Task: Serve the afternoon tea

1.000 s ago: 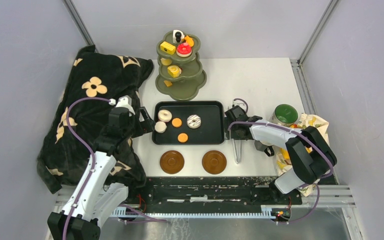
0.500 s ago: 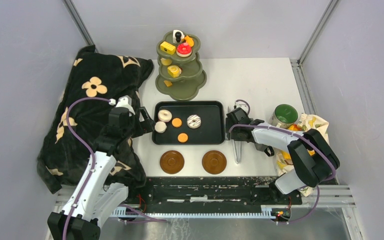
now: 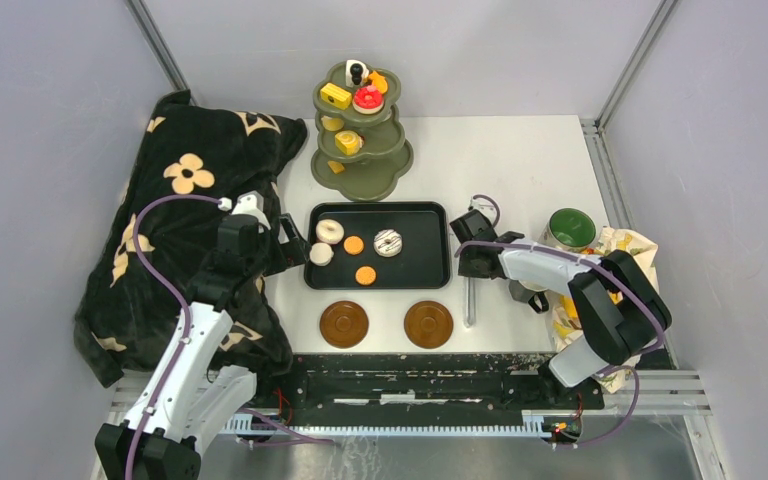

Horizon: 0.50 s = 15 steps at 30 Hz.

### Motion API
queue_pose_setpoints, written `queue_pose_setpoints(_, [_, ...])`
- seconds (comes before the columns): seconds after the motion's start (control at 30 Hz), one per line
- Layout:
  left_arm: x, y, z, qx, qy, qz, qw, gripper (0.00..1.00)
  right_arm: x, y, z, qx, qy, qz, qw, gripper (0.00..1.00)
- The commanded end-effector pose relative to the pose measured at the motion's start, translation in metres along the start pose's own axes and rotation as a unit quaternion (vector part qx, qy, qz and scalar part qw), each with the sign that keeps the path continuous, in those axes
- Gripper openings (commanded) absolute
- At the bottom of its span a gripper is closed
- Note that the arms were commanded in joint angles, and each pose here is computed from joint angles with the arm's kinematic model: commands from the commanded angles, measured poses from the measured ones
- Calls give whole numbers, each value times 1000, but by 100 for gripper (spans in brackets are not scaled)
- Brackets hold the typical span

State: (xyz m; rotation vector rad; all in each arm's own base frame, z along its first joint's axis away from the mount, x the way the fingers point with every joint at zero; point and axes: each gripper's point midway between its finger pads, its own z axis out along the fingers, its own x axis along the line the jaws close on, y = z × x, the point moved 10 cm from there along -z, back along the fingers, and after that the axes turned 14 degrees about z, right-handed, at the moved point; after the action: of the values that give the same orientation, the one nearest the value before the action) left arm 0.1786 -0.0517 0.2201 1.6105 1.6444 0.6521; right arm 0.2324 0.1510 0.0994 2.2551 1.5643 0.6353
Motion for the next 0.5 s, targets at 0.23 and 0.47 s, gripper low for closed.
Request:
queue_pose_setpoints(0.23, [-3, 8, -3, -23, -5, -19, 1000, 99, 4, 41, -62, -67, 17, -43, 997, 1])
queue_pose_setpoints(0.47, [-5, 8, -7, -35, -18, -17, 999, 99, 35, 57, -112, 50, 155, -138, 977, 2])
